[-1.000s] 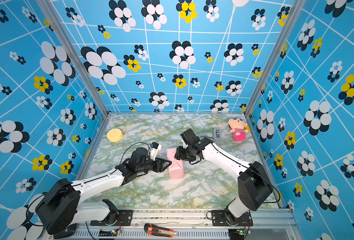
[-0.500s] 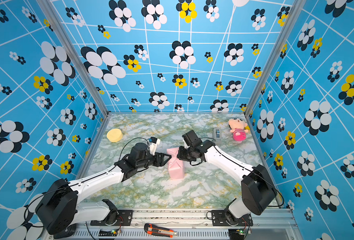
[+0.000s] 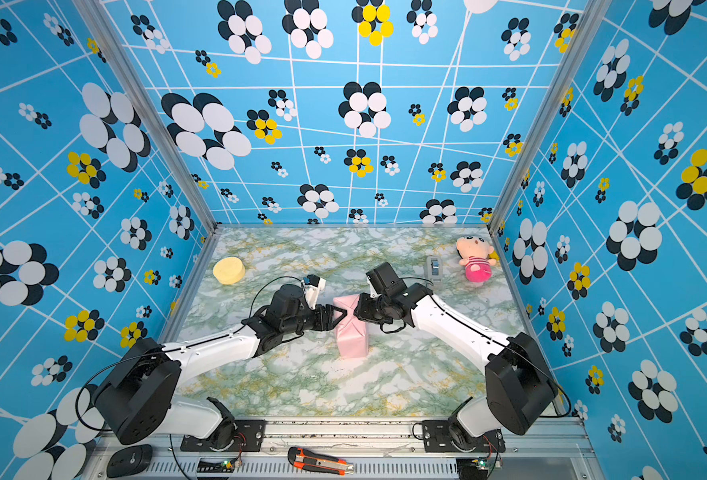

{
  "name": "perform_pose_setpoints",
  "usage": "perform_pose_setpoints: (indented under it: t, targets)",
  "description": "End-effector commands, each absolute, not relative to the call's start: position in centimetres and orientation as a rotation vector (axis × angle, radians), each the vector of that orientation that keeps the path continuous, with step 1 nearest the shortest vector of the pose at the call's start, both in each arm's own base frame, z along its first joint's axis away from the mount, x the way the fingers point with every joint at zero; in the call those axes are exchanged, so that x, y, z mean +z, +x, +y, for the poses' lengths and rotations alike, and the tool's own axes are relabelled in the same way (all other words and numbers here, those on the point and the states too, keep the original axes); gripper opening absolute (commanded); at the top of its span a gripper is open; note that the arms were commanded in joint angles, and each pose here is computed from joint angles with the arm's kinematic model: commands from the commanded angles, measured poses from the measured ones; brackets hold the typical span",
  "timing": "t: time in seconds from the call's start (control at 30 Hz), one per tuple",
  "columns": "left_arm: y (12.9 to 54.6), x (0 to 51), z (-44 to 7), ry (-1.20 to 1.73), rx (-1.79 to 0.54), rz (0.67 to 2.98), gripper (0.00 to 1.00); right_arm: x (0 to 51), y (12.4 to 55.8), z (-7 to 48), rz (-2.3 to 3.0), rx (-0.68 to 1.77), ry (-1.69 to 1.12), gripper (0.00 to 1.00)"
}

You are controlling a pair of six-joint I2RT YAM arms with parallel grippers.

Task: Wrap the gift box in paper
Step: 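Move the open right gripper to the tape dispenser while the left holds the box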

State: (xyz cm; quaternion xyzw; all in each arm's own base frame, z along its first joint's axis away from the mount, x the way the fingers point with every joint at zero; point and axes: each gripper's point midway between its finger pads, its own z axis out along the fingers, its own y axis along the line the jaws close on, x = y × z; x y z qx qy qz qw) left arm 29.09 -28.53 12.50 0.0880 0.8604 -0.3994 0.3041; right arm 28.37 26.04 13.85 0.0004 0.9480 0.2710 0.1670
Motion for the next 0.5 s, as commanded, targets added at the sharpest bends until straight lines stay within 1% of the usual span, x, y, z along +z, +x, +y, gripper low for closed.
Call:
perform_pose_setpoints:
  t: [0.0, 0.07, 0.13, 0.3, 0.47]
  targets:
    - [27.4, 6.8, -26.4, 0.210, -0.902, 2.467, 0.63, 15.3, 28.0, 24.4, 2.668, 0.814, 0.025, 0.43]
    - [27.3, 6.6, -26.4, 0.216, -0.894, 2.473, 0.64, 17.0, 28.7, 23.6, 2.599, 0.872, 0.033, 0.48]
    - [27.2, 6.3, -26.3, 0.217, -0.883, 2.483, 0.63, 18.4, 29.3, 22.2, 2.539, 0.900, 0.044, 0.51]
    - [27.2, 6.2, -26.4, 0.232, -0.867, 2.493, 0.63, 19.7, 31.2, 18.0, 2.476, 0.850, 0.042, 0.52]
    - [27.3, 6.7, -26.7, 0.247, -0.880, 2.476, 0.64, 19.7, 34.4, 13.8, 2.415, 0.812, 0.074, 0.50]
